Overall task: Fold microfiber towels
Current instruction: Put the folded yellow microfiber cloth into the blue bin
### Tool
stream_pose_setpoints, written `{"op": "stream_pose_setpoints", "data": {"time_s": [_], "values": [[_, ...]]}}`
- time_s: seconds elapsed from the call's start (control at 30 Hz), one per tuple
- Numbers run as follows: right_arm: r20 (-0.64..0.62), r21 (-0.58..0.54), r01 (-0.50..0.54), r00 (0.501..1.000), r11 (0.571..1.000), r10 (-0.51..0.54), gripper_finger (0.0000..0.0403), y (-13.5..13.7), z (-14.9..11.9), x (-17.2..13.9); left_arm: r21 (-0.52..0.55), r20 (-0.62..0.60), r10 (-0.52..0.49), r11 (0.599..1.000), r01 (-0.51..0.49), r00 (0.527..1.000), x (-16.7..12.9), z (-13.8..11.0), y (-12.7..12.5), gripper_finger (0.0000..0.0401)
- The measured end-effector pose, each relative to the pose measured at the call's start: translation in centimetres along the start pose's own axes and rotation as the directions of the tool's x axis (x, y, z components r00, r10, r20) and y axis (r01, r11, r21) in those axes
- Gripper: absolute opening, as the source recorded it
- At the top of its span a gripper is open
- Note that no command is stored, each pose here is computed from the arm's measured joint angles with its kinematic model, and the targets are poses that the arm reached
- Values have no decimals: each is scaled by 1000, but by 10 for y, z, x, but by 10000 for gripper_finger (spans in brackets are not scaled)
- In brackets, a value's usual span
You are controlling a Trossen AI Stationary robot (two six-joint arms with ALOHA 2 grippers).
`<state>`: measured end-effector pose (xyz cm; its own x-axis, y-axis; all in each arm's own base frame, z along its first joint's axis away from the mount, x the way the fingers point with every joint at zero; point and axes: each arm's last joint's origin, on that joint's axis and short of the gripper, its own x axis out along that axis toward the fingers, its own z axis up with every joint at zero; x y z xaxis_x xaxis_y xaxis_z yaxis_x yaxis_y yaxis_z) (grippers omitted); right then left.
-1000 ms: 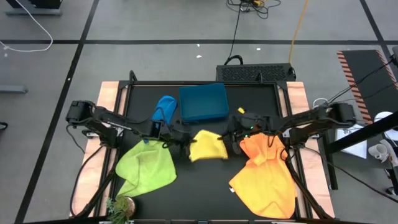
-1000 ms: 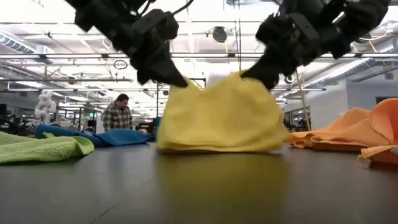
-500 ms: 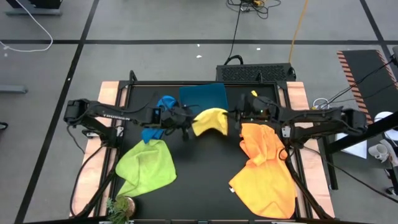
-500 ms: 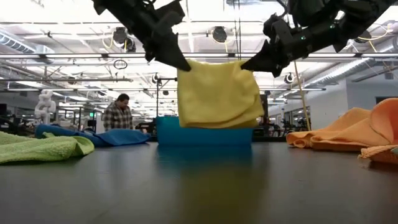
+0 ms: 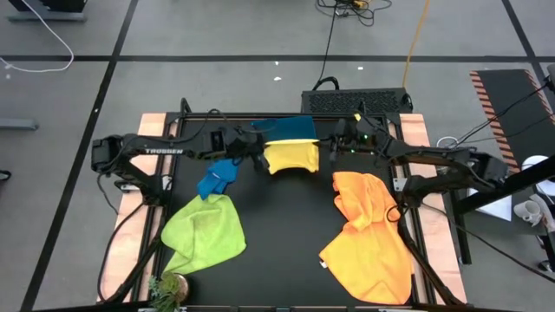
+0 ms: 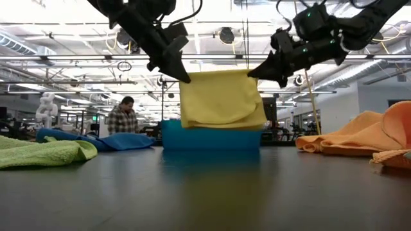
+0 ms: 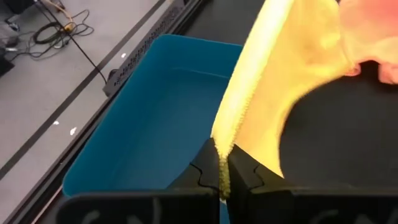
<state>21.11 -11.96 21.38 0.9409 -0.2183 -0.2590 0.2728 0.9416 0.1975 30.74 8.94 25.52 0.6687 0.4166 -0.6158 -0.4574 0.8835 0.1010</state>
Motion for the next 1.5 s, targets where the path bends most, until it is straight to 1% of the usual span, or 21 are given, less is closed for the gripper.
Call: {"op": "stream_pose_setpoints", "data": {"time_s": [0.1, 0.27, 0.5, 0.6, 0.7, 0.77, 0.87, 1.07, 1.17, 1.23, 1.33, 1.5], "values": [[3, 31, -3, 1000, 1000, 3, 0, -12, -5, 8, -16, -9, 4, 1000, -4, 1000, 2, 0, 9, 2], [4, 46, 9, 1000, 999, -9, 0, -27, -11, 22, -14, -16, 29, 999, -29, 999, 4, -1, 18, 2], [9, 43, 31, 999, 999, -32, 0, -41, 4, 44, -23, -36, 88, 996, -89, 995, 9, -3, 37, 3], [-6, 44, 42, 999, 998, -42, 0, -47, 5, 51, -40, -37, 108, 993, -109, 993, 10, -4, 46, 2], [-44, 41, 54, 998, 998, -52, 0, -53, 0, 55, -55, -45, 101, 993, -104, 994, 12, -7, 53, 3], [-60, 34, 63, 996, 997, -61, 0, -57, -3, 57, -67, -47, 78, 994, -81, 996, 15, -9, 57, 4], [-83, 45, 78, 994, 996, -74, 0, -63, -10, 59, -84, -72, 51, 995, -57, 996, 25, -14, 62, 2], [-144, 45, 91, 986, 995, -84, 0, -72, -29, 69, -101, -167, 39, 993, -56, 985, 58, -33, 68, 6], [-172, 30, 99, 981, 995, -93, 1, -77, -39, 73, -106, -179, 46, 992, -66, 983, 70, -38, 71, 3], [-179, 14, 123, 977, 992, -118, 6, -79, -44, 76, -108, -172, 50, 992, -70, 984, 74, -39, 71, 3], [-190, -11, 147, 971, 989, -147, 21, -82, -48, 77, -110, -150, 60, 991, -77, 987, 75, -38, 72, 17], [-187, -21, 151, 971, 988, -152, 62, -82, -47, 77, -118, -138, 74, 989, -90, 988, 75, -37, 73, 69]]}}
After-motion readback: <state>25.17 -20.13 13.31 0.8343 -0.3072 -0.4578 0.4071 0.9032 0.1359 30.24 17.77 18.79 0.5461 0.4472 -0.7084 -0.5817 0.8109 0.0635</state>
